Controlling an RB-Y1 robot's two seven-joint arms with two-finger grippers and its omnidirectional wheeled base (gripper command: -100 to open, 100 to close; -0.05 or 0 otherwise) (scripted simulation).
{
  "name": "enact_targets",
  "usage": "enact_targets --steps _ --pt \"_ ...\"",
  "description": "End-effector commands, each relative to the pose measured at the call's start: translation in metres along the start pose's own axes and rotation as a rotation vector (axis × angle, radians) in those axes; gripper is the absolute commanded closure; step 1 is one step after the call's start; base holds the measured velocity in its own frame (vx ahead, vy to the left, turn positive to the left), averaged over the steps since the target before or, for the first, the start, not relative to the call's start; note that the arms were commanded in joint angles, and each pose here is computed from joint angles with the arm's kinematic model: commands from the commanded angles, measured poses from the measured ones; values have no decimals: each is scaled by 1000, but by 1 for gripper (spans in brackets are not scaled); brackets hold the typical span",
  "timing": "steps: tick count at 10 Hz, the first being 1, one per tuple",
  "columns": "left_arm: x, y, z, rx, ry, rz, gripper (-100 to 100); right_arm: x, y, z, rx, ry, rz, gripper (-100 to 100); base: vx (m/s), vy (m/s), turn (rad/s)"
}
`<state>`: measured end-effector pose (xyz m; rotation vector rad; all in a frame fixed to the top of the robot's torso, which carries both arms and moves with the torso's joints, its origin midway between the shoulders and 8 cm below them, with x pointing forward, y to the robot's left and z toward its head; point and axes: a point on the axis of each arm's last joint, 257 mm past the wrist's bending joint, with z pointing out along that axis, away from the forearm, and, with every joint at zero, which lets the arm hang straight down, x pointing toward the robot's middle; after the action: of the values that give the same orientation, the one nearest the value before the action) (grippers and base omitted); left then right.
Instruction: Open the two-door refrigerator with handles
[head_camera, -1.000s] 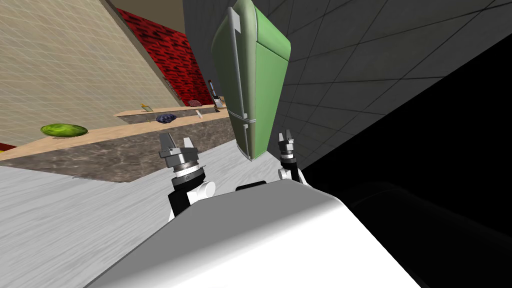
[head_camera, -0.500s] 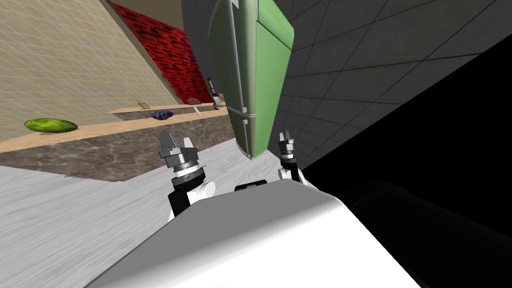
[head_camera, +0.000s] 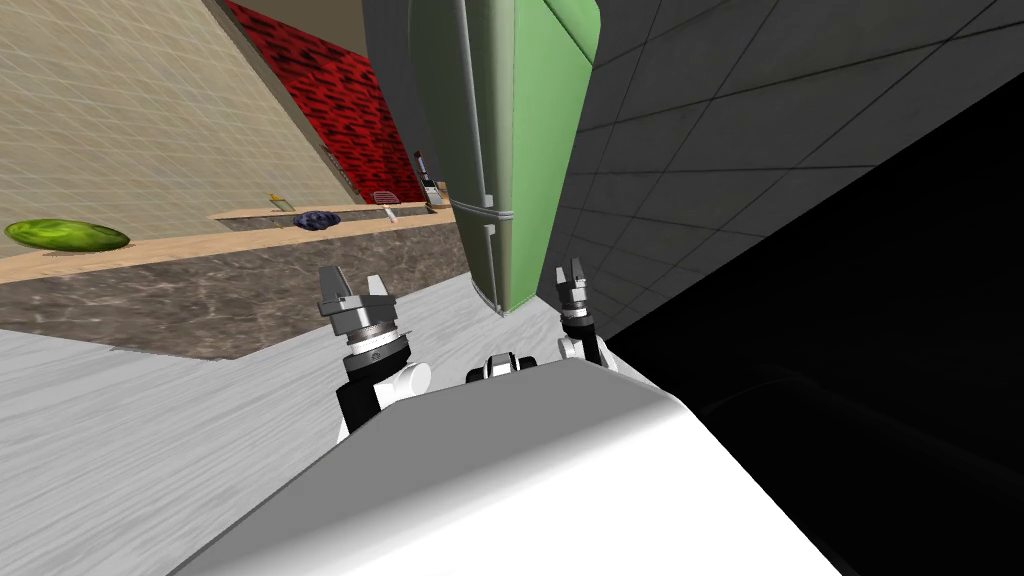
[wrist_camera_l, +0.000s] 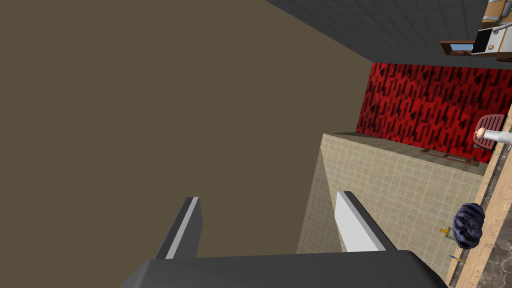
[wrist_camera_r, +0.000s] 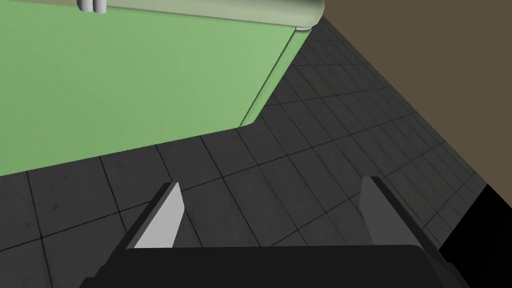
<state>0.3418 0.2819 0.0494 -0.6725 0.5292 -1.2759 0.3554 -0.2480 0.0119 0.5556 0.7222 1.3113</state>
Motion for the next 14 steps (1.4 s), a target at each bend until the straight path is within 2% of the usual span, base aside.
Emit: enact_targets --steps 1,9,10,11,14 --pt "0 0 0 0 0 0 0 5 -3 -1 5 63 -103 -100 64 22 33" --pt "0 0 0 0 0 0 0 15 -18 -4 -8 253 -587 -100 95 38 52" --pt "0 0 0 0 0 0 0 15 -20 -4 -13 273 -654 -100 124 55 61" --pt "0 0 0 0 0 0 0 15 -20 -4 -15 273 -663 -100 95 36 19" --pt "0 0 0 0 0 0 0 14 -27 -5 -35 334 -876 -100 102 35 59"
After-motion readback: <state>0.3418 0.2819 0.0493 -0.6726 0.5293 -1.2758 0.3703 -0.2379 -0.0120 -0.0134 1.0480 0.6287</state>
